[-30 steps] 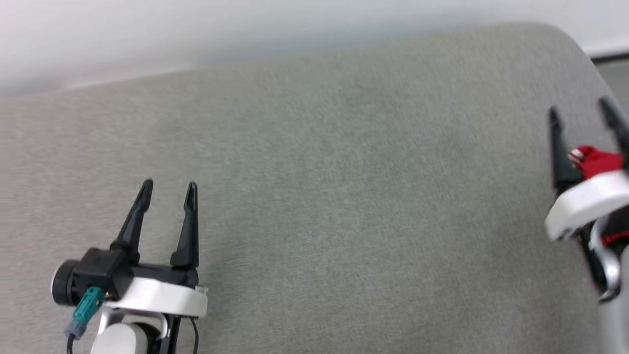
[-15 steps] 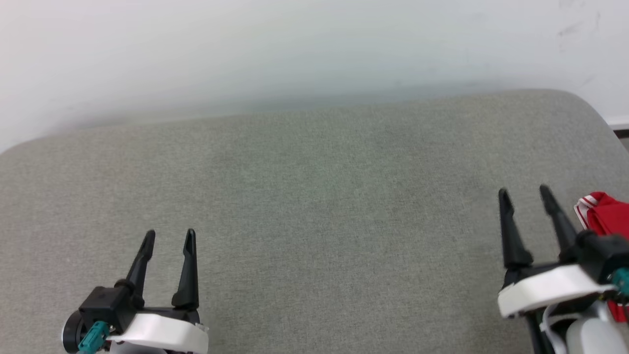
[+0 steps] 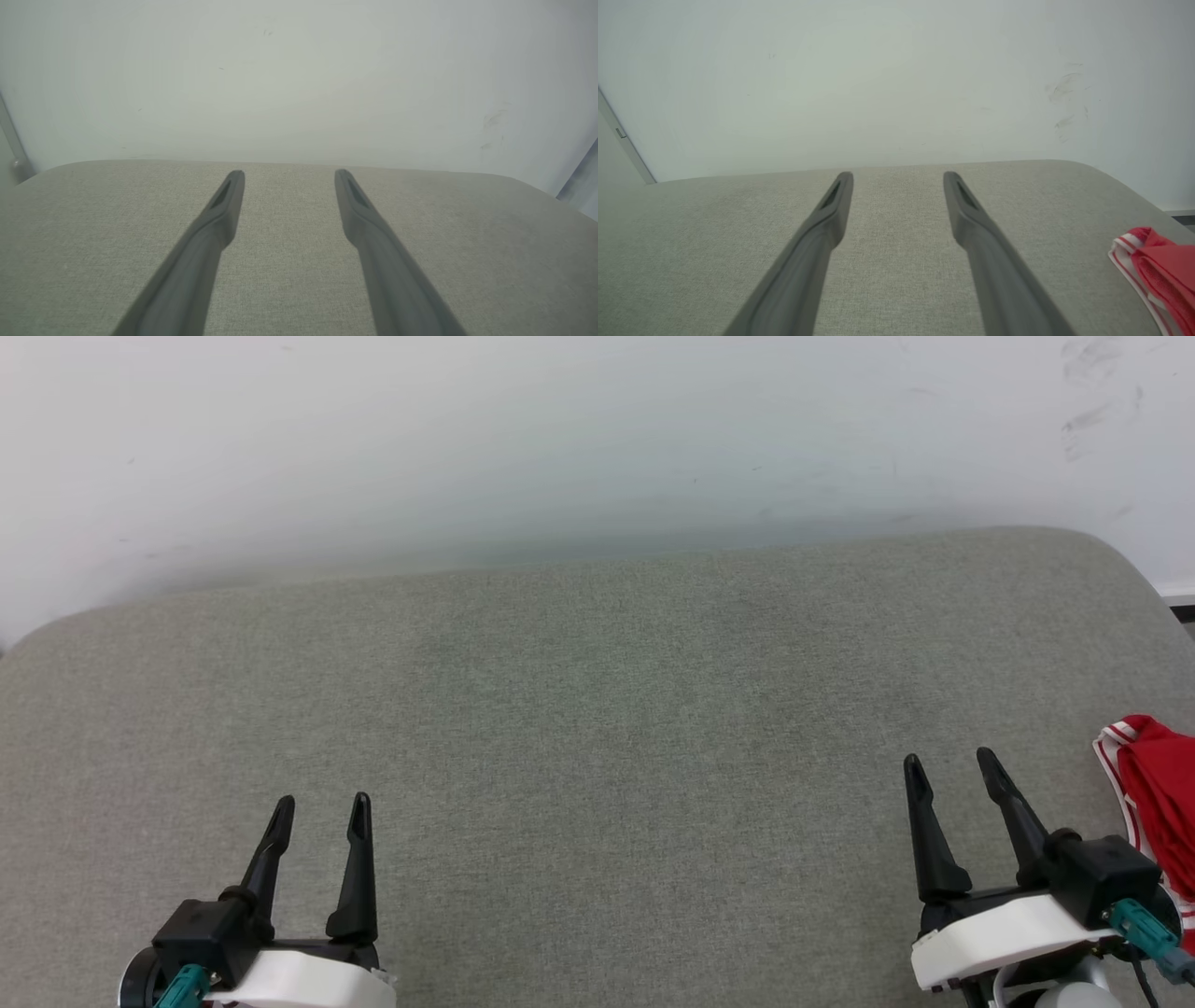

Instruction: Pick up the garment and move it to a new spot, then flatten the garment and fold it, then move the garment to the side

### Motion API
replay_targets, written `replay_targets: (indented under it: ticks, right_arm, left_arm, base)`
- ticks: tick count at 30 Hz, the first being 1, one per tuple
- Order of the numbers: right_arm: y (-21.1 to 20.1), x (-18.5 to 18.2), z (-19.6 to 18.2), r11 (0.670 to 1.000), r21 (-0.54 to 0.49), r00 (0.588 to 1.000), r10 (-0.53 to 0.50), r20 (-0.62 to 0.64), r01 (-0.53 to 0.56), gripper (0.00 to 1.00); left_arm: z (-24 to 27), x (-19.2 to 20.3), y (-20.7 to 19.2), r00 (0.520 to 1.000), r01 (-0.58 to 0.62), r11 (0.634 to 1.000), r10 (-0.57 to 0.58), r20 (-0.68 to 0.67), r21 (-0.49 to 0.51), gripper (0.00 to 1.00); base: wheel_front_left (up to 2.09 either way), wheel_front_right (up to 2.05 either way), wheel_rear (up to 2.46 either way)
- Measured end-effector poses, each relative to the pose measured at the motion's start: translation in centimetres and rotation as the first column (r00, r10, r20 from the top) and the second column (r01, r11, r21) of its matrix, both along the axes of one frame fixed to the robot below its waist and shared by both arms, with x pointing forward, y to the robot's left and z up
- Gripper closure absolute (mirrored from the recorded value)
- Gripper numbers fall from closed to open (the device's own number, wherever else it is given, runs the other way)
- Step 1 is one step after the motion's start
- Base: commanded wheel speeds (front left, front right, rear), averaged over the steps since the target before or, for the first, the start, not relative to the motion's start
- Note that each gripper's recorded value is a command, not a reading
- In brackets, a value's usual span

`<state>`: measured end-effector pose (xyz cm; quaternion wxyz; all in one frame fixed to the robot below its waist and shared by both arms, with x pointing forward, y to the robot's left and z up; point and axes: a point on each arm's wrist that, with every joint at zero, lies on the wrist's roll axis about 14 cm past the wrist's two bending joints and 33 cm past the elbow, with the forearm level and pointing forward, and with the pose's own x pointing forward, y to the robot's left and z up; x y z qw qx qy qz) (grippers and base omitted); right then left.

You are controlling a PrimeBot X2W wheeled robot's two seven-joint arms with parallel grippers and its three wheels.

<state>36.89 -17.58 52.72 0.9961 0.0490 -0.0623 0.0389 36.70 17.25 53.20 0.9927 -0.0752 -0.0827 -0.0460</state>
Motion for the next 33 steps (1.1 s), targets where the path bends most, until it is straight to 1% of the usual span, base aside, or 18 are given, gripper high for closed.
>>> replay_targets:
  ticks: [24,25,29,33]
  right_arm:
    - [0.1,0.3,-0.5,1.0,0.019,1.0,0.0,0.0,0.0,0.0]
    - [0.1,0.4,-0.5,1.0,0.019,1.0,0.0,-0.001,0.0,1.0]
    - [0.0,-0.3,-2.4,1.0,0.021,0.998,-0.002,-0.061,0.003,1.0]
    - [-0.2,-0.5,-3.0,0.996,0.09,0.996,-0.01,-0.086,0.017,1.0]
  left_arm:
    - [-0.4,0.1,0.0,1.0,-0.005,1.0,0.005,-0.01,-0.001,0.0]
    - [-0.3,0.1,0.3,1.0,-0.012,1.0,0.012,-0.009,-0.001,1.0]
    - [-1.8,-0.2,0.3,0.998,-0.017,1.0,0.016,-0.057,-0.005,1.0]
    - [-2.5,-0.3,0.6,0.996,-0.029,0.997,0.022,-0.09,-0.072,1.0]
  base:
    - [0.0,0.0,0.0]
    - [0.0,0.0,0.0]
    - [0.0,0.0,0.0]
    - [0.0,0.0,0.0]
